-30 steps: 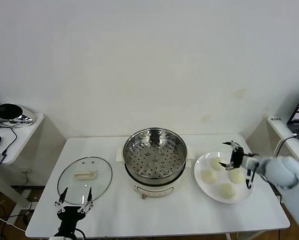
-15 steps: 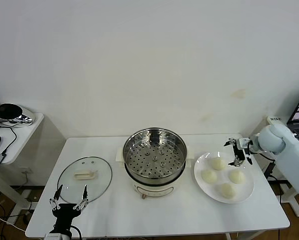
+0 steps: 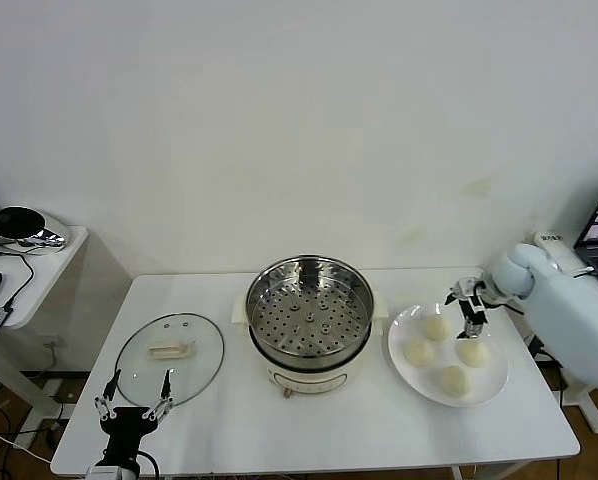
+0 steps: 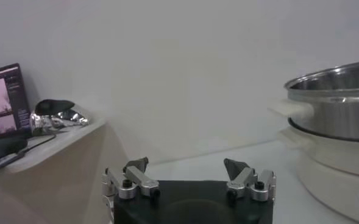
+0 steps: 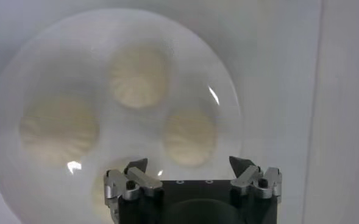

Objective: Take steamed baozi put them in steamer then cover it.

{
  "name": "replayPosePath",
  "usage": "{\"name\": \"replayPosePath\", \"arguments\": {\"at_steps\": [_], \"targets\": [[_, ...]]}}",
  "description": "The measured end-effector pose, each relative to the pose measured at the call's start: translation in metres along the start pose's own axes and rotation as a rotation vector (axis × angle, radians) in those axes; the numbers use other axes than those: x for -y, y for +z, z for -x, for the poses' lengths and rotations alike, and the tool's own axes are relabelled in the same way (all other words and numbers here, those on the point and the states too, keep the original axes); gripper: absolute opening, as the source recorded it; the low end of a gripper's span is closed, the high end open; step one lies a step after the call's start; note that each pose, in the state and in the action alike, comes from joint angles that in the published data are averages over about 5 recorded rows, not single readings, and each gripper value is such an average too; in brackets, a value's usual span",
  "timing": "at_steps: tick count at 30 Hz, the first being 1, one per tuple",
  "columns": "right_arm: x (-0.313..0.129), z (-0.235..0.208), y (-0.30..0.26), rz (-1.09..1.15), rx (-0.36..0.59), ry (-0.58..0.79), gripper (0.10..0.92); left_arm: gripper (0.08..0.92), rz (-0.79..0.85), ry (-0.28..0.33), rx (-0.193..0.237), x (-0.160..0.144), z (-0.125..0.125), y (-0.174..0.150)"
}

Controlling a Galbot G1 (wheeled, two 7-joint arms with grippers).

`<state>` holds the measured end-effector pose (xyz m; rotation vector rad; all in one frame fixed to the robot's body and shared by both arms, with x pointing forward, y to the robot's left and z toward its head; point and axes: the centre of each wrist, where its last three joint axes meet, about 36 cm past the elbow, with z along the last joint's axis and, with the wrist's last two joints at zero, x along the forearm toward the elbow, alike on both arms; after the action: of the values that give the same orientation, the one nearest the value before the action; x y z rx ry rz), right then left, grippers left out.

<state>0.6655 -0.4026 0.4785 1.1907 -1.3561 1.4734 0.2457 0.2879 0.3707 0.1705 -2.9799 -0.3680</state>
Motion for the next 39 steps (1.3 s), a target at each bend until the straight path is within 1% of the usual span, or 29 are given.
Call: {"name": "replayPosePath", "arguments": {"at_steps": [13, 30, 33, 39], "targets": [[0.011, 0.024, -0.013, 0.020, 0.004, -0.021, 0.815, 0.823, 0.008, -0.001, 0.002, -0.001, -0.001, 0.001], [0.014, 0.030, -0.016, 0.023, -0.020, -0.037, 0.596, 0.823, 0.008, -0.008, 0.008, -0.002, -0.002, 0.005], [0.015, 0.026, -0.016, 0.021, -0.019, -0.035, 0.577, 0.823, 0.007, -0.008, 0.012, -0.002, -0.002, 0.003], [0.017, 0.013, -0.015, 0.014, -0.009, -0.022, 0.569, 0.823, 0.008, -0.010, 0.016, -0.003, -0.001, 0.002]]}}
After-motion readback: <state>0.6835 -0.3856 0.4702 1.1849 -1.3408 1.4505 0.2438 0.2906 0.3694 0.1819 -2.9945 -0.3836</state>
